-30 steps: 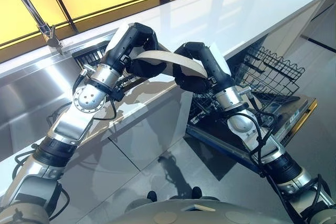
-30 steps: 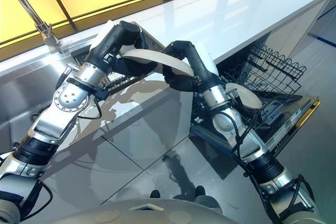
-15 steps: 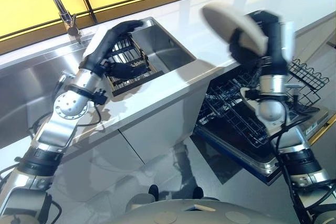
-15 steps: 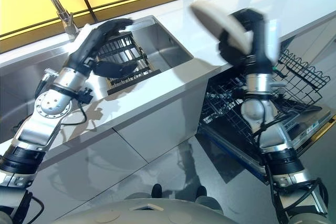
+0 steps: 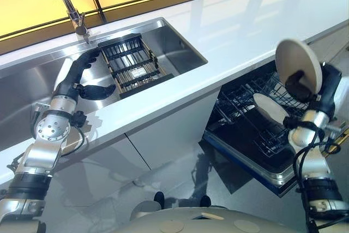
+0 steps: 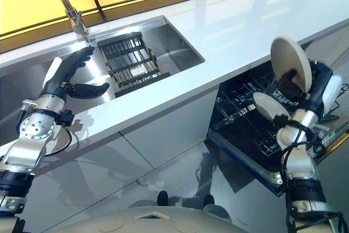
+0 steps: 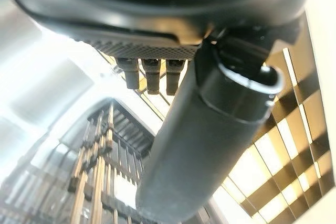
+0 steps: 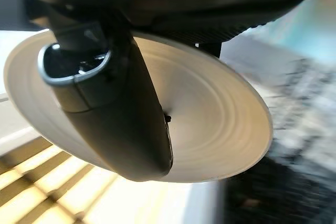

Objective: Pick up plates and place into dishwasher.

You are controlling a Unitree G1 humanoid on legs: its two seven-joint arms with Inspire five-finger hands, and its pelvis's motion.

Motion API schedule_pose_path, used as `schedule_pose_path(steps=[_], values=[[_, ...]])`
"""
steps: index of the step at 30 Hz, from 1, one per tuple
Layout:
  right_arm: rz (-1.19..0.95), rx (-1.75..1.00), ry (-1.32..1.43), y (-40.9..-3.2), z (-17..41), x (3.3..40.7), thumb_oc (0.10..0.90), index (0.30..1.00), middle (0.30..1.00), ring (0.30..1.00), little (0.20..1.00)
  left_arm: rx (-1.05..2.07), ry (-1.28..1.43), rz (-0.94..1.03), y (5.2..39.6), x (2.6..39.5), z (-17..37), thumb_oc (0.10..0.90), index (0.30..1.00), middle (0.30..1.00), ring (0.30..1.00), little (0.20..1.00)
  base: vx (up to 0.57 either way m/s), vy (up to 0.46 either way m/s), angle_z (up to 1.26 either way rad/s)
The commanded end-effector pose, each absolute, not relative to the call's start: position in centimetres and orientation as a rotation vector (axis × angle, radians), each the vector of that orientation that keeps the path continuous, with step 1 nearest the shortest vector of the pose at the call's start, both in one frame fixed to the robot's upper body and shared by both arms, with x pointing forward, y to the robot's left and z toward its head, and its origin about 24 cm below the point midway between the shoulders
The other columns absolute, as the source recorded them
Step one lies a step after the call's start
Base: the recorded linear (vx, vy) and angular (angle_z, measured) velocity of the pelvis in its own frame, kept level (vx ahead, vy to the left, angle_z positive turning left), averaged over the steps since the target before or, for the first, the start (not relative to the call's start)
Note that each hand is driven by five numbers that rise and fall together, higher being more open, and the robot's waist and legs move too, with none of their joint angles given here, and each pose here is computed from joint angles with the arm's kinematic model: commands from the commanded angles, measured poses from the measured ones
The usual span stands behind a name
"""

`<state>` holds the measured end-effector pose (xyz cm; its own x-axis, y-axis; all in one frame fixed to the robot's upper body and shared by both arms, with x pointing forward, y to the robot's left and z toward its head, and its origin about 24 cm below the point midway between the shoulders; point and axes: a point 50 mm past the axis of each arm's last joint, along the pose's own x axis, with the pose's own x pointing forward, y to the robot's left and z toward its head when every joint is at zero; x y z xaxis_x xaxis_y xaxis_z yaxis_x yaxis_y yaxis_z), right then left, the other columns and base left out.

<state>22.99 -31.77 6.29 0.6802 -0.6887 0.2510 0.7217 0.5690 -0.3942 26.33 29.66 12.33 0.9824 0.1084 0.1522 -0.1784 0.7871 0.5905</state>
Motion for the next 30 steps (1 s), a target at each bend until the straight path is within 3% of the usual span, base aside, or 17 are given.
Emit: schedule_pose_path(steps=[1,11,30], values=[[-0.818,-0.535,-0.307,-31.8,10.9,23.8,0.1,0.3,0.3,0.3,0.2,0.688,-0.299,0.284,31.2,26.1,16.4,0.8,0.9,0.9,0.9,0.9,0.0,0.0,0.0],[-0.668,-0.59,-0.171,-30.6,7.4,22.2,0.1,0.3,0.3,0.3,0.2,0.678,-0.259,0.36,32.5,25.0,15.9,0.8,0.9,0.9,0.9,0.9,-0.01,0.006,-0.05],[-0.452,-0.723,-0.057,-28.2,4.9,23.8,0.1,0.3,0.3,0.3,0.2,0.658,-0.232,0.313,31.1,26.2,14.9,0.8,0.9,0.9,0.9,0.9,0.0,0.002,-0.02]])
